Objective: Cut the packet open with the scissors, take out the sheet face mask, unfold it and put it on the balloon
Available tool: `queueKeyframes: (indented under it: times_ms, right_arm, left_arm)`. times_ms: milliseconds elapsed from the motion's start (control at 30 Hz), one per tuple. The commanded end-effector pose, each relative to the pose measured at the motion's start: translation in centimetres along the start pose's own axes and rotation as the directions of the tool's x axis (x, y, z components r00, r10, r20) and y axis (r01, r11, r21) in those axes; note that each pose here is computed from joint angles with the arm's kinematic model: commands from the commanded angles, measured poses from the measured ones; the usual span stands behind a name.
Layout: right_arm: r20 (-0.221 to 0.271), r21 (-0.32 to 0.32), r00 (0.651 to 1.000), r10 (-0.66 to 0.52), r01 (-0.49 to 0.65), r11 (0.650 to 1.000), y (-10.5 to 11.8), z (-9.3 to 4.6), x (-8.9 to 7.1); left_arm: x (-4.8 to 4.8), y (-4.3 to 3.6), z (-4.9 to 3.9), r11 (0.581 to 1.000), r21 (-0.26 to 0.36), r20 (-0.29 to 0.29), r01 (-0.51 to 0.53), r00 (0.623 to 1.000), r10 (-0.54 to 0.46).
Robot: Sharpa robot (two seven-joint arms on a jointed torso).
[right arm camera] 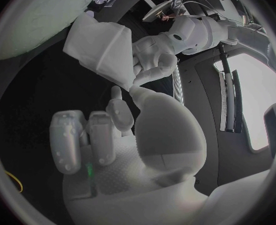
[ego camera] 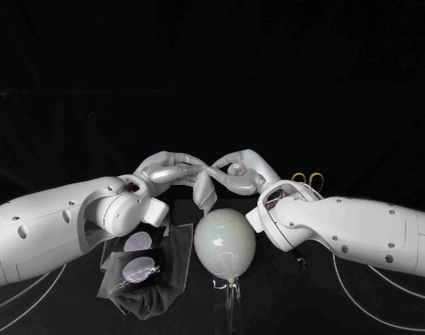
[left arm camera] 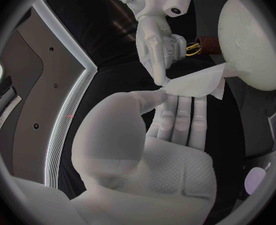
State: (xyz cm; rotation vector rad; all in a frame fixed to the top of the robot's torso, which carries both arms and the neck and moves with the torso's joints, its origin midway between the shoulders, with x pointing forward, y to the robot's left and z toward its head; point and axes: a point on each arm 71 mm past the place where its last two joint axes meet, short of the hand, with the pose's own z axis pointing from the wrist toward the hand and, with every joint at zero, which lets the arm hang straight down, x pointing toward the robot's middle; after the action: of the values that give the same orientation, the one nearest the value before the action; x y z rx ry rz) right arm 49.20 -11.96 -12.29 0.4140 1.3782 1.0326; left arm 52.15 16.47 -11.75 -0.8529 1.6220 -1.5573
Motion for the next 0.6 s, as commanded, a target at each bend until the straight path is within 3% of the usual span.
queueKeyframes:
  times_ms: [33,600]
  right_arm:
    - [-0.033,-0.003,0.999,0.006,-0.006,1.0,0.16,0.06,0.4]
    - [-0.018,-0.015,1.0,0.022,-0.022,1.0,0.47,0.18,0.61]
  left_arm:
    - [0.24,-0.29,0.06,1.0,0.021,-0.012,-0.004,1.0,0.004]
    - [0.35,-0.31,0.06,1.0,0.021,-0.017,-0.007,1.0,0.007]
